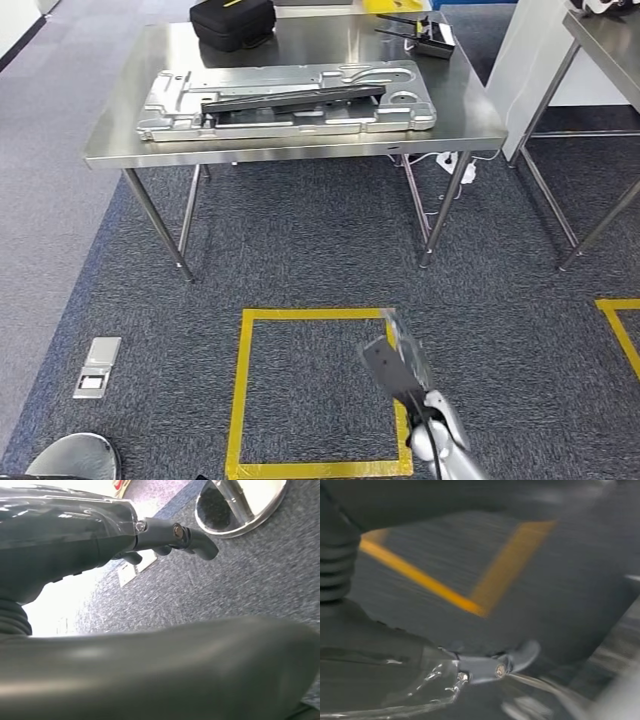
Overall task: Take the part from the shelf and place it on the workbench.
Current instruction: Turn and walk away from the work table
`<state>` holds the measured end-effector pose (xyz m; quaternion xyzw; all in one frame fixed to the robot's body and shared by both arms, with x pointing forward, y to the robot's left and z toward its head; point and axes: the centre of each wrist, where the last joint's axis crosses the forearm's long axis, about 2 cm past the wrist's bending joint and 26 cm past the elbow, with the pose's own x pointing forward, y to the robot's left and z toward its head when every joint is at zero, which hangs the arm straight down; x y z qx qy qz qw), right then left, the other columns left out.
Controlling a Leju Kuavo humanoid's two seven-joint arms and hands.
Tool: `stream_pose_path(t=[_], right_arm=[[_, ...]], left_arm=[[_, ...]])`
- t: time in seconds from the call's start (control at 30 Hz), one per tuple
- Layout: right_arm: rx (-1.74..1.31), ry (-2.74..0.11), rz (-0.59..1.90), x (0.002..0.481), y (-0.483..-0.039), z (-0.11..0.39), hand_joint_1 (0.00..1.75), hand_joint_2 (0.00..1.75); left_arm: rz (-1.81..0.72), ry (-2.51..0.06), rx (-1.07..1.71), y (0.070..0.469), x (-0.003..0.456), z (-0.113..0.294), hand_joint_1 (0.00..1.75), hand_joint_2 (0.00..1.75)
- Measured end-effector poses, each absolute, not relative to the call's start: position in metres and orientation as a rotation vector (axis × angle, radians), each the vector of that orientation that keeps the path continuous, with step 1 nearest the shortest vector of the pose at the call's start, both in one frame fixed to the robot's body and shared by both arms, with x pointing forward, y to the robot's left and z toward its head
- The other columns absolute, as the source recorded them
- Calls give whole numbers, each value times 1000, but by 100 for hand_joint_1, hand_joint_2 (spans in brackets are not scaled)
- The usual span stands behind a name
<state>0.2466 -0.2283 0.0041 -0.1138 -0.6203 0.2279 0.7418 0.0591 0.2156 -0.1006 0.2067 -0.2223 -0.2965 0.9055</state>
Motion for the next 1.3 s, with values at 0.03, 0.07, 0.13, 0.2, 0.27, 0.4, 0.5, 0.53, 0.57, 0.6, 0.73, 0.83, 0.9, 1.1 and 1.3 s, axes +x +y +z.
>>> stream_pose_path(t=[0.03,0.07,0.13,0.2,0.27,0.4,0.5,0.53,0.57,0.6,0.73,0.83,0.9,1.1,1.3], right_arm=[[-260,-1187,477,230,-236,-18,0,175],[-267,-1017,439,212,-244,-37,0,175],[-273,-688,338,174,-259,-66,0,175],[-274,-398,260,135,-271,-86,0,175],[-274,-215,219,106,-280,-97,0,175],[-267,-76,155,66,-290,-107,0,175],[-251,-6,135,36,-293,-111,0,175],[-245,9,132,29,-294,-112,0,175],[-240,20,129,22,-295,-113,0,175],[-234,29,127,17,-295,-113,0,175],[-208,41,115,3,-296,-114,0,175],[-189,21,107,3,-296,-114,0,175],[-178,-6,101,9,-295,-114,0,175],[-142,-140,79,42,-294,-110,0,44],[-105,-203,67,48,-293,-109,0,0]], left_arm=[[-619,-457,427,215,59,-101,0,175],[-625,-454,426,215,59,-101,0,175],[-633,-443,425,215,58,-101,0,175],[-635,-433,426,215,56,-101,0,175],[-628,-432,431,216,57,-101,0,175],[-583,-416,433,221,59,-102,0,175],[-528,-408,432,230,64,-102,0,175],[-511,-411,431,233,68,-102,0,175],[-494,-413,429,235,71,-101,0,175],[-478,-414,427,238,73,-101,0,175],[-418,-404,405,249,75,-102,0,175],[-377,-375,372,254,66,-104,0,44],[-356,-349,347,256,55,-106,0,0],[-287,-249,268,262,13,-111,0,0],[-205,-203,199,269,-5,-112,0,0]])
